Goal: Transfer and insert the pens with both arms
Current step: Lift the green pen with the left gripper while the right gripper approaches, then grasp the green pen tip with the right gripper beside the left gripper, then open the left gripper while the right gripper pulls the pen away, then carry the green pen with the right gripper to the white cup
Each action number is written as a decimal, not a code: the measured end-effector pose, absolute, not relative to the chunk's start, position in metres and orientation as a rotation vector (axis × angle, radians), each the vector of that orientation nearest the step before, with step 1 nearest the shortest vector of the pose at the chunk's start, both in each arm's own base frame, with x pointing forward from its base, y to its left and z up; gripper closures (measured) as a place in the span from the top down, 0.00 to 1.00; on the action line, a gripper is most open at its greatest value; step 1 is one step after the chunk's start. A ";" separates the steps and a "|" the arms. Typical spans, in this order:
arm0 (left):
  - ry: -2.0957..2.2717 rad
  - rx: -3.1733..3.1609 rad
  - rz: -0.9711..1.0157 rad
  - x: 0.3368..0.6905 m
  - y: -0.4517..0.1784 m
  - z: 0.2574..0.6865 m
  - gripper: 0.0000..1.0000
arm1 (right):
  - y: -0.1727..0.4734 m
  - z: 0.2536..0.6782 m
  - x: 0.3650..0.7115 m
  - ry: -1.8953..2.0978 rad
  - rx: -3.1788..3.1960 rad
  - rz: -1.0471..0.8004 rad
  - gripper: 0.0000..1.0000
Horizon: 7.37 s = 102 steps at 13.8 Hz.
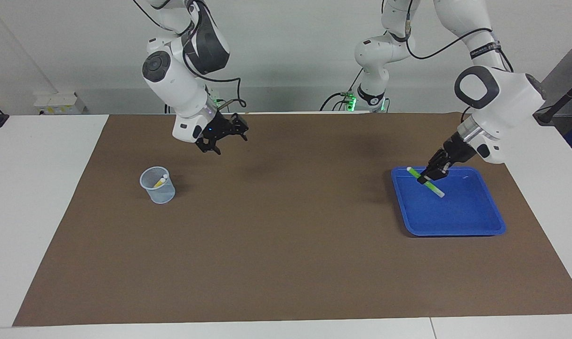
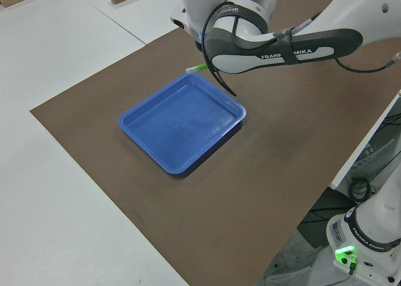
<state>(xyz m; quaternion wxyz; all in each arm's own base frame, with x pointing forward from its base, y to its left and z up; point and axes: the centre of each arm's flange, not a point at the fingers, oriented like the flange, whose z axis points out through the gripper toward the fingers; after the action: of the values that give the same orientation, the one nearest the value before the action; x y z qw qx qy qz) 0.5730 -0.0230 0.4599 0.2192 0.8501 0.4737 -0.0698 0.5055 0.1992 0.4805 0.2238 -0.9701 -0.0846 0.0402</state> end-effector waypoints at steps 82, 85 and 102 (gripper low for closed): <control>0.915 2.590 -0.279 0.471 -0.069 0.500 1.00 | 0.128 0.529 0.525 -0.974 -3.088 0.325 0.18; 0.583 2.797 -0.190 0.470 -0.050 0.497 1.00 | 0.105 0.526 0.531 -1.252 -3.071 0.362 0.18; 0.068 2.996 0.071 0.505 -0.005 0.534 1.00 | 0.039 0.451 0.536 -1.560 -2.954 0.235 0.59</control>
<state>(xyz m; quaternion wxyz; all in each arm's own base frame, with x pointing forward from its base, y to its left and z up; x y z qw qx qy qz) 0.5050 -0.0049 0.5340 0.0720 0.9969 0.0227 0.0235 0.5359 0.0390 0.4511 -0.1034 -0.8773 -0.4634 0.0698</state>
